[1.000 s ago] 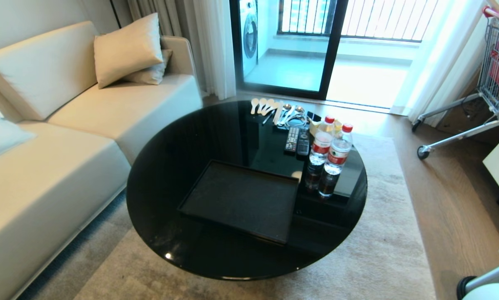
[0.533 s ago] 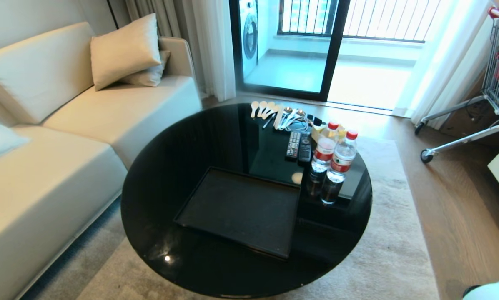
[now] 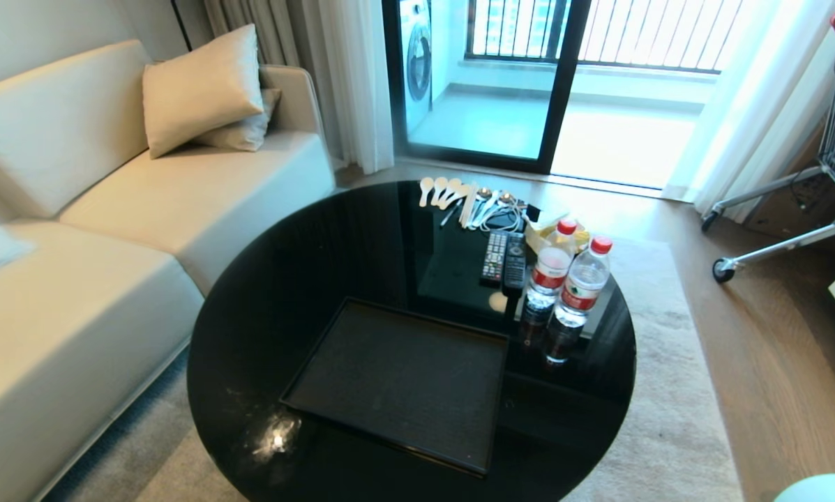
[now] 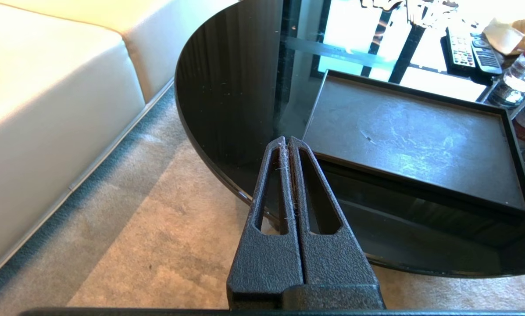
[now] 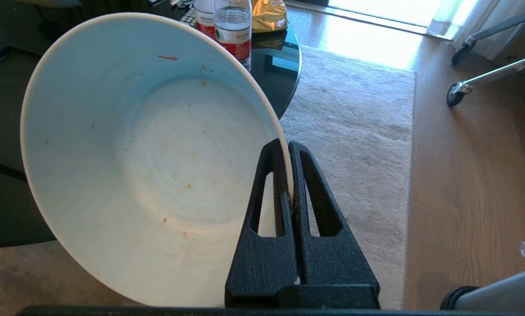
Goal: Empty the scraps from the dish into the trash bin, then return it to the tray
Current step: Put the bowl back to the table
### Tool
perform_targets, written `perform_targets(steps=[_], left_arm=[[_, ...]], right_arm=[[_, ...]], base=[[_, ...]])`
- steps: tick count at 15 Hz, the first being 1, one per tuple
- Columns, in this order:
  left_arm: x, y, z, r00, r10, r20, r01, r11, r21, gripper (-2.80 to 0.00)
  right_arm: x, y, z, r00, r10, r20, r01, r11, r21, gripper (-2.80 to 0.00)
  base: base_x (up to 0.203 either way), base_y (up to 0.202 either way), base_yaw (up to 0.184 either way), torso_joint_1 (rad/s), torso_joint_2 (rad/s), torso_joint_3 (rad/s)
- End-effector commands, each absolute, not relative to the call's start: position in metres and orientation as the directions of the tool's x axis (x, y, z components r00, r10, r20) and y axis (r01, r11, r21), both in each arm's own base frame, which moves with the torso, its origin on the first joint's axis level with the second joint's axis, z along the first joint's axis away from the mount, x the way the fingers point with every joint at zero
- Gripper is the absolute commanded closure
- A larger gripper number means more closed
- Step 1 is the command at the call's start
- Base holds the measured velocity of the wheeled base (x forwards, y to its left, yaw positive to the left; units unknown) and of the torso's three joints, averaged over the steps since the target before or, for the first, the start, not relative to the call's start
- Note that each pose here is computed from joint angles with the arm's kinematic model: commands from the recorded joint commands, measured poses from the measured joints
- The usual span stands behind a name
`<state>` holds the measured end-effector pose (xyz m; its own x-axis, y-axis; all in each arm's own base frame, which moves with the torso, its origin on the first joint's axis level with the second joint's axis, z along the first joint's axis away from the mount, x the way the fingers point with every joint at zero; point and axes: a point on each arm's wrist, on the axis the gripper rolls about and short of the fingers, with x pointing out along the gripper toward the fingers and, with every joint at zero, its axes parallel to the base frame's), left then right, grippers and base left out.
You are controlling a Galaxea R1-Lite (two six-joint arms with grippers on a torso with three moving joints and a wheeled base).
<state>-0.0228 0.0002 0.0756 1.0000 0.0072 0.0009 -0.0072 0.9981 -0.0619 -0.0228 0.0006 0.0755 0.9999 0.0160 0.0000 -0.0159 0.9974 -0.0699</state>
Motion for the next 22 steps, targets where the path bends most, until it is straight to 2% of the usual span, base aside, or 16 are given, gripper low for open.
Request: perform_targets(steps=[1,4,7,10,14,18,22], left_arm=[[-0.023,0.0,0.076,1.0,0.008,0.002,-0.008,0.998,-0.063,0.0],[-0.023,0.0,0.076,1.0,0.008,0.002,-0.008,0.998,-0.063,0.0],[-0.023,0.0,0.076,1.0,0.008,0.002,-0.008,0.998,-0.063,0.0],[-0.023,0.0,0.076,1.0,0.008,0.002,-0.008,0.998,-0.063,0.0],[-0.023,0.0,0.076,1.0,0.008,0.002,-0.008,0.998,-0.063,0.0],[-0.023,0.0,0.076,1.0,0.008,0.002,-0.008,0.998,-0.063,0.0],[-0.023,0.0,0.076,1.0,0.008,0.002,-0.008,0.998,-0.063,0.0]], right_arm=[[-0.023,0.001,0.076,1.0,0.017,-0.001,-0.017,0.997,-0.072,0.0],[-0.023,0.001,0.075,1.0,0.021,0.0,-0.021,0.997,-0.08,0.0],[-0.023,0.002,0.079,0.998,0.063,-0.02,-0.065,0.985,-0.158,0.0],[-0.018,0.004,0.114,0.981,0.175,-0.077,-0.186,0.97,-0.156,0.0],[0.026,0.006,0.169,0.933,0.266,-0.241,-0.311,0.935,-0.17,0.0],[0.099,0.015,0.198,0.808,0.425,-0.407,-0.513,0.848,-0.134,0.0],[0.173,0.053,0.198,0.649,0.538,-0.538,-0.678,0.73,-0.088,0.0]], base=[[0.0,0.0,0.0,0.0,0.0,0.0],[0.0,0.0,0.0,0.0,0.0,0.0],[0.0,0.0,0.0,0.0,0.0,0.0],[0.0,0.0,0.0,0.0,0.0,0.0],[0.0,0.0,0.0,0.0,0.0,0.0],[0.0,0.0,0.0,0.0,0.0,0.0],[0.0,0.0,0.0,0.0,0.0,0.0]])
